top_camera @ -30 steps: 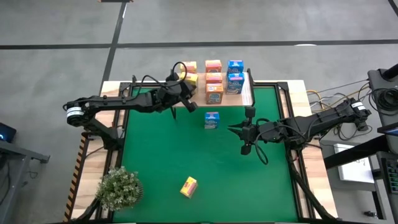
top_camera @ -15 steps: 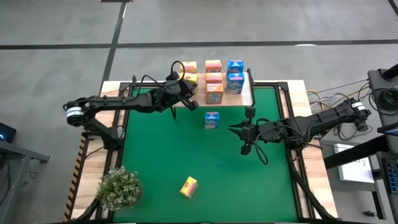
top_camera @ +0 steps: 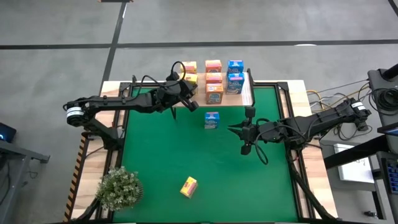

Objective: Stack cereal on shelf
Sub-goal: Put the right yellow cereal box on the shelf aligned with the other yellow cereal box

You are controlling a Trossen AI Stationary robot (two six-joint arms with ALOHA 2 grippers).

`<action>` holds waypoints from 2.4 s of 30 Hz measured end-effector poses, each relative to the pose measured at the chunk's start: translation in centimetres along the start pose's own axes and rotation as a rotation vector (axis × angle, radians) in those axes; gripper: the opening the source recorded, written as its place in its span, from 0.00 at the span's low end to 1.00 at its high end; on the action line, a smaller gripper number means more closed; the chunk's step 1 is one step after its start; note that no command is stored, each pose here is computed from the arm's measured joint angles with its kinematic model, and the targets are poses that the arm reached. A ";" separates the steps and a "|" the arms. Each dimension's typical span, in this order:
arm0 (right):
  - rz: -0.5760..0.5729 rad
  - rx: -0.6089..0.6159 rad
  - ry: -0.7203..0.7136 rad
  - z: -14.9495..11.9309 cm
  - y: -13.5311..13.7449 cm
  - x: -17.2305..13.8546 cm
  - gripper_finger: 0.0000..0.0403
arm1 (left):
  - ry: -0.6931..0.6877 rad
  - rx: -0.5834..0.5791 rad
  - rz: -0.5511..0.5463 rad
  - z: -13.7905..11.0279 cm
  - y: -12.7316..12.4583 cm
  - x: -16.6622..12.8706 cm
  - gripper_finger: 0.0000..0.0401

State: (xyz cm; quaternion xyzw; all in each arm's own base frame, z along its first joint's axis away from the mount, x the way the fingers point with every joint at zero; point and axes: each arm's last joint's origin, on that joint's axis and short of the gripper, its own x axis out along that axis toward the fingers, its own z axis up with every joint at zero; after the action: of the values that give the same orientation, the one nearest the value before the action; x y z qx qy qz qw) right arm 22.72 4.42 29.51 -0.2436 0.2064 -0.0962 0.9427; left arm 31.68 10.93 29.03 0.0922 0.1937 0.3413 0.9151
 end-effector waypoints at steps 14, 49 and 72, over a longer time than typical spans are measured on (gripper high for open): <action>0.001 -0.014 0.003 -0.1 0.1 0.0 0.08 | -0.001 0.063 -0.039 0.1 -1.2 -0.5 0.00; -0.001 -0.062 -0.002 -0.1 0.1 0.0 0.08 | -0.055 0.212 -0.006 6.2 2.2 -2.8 0.00; -0.001 -0.063 -0.002 -0.1 0.1 0.0 0.08 | 0.064 0.036 0.096 2.5 3.2 0.1 0.00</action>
State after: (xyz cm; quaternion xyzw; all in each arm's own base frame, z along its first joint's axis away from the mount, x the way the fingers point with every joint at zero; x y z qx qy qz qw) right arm 22.72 4.42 29.38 -0.2733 0.2081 -0.0900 0.9348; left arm 30.91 13.32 32.24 0.1066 0.2244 0.3841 0.8892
